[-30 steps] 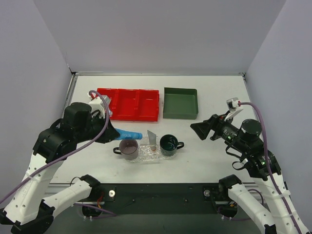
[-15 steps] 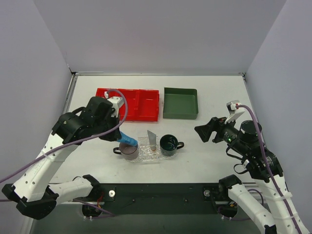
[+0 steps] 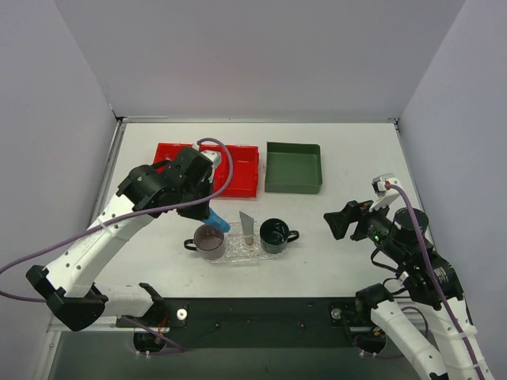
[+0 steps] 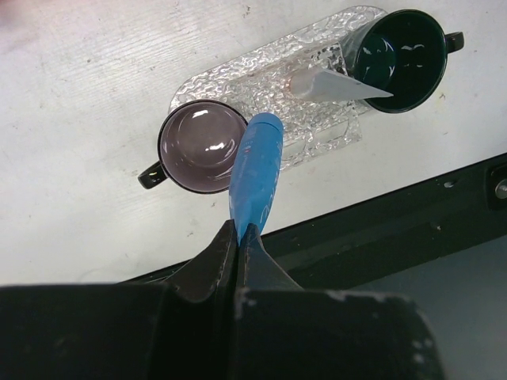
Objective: Prepare toiletry sets of a toothbrush and toothpaste on the tray
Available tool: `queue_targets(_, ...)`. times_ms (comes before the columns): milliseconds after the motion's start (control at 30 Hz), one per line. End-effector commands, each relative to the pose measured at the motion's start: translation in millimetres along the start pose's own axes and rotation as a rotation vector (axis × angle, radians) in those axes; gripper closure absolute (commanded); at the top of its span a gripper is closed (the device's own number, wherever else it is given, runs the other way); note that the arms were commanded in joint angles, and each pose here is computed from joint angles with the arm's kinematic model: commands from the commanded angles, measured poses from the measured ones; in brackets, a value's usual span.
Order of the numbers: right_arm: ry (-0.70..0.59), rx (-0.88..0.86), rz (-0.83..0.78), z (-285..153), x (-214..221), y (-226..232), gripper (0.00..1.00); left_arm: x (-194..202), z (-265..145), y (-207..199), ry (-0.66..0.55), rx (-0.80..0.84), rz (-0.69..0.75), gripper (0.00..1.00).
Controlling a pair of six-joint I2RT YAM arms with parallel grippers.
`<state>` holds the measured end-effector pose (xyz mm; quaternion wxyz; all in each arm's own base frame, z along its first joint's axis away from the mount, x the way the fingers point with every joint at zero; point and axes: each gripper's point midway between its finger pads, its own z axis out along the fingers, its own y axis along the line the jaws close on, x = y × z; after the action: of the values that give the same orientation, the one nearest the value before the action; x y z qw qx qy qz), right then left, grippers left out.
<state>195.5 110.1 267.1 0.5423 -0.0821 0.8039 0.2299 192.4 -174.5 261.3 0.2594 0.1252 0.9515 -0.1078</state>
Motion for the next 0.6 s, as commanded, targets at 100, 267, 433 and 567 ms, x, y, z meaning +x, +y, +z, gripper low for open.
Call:
queue_targets(100,-0.029,0.045,-0.038,-1.6,-2.8,-10.0,0.27,-22.7,-0.7,-16.2,-0.067,0.017,-0.037,1.00)
queue_targets(267,-0.040,0.048,-0.041,-3.6,-3.9,-10.7,0.27,-21.7,9.8,-22.4,-0.052,0.017,-0.033,1.00)
queue_targets(433,-0.049,0.048,-0.043,-5.7,-4.4,-10.5,0.27,-25.4,15.8,-27.7,-0.050,0.006,-0.024,1.00)
queue_targets(567,-0.050,0.047,-0.041,-6.4,-4.0,-10.4,0.27,-25.4,20.6,-28.9,-0.045,-0.007,-0.019,1.00)
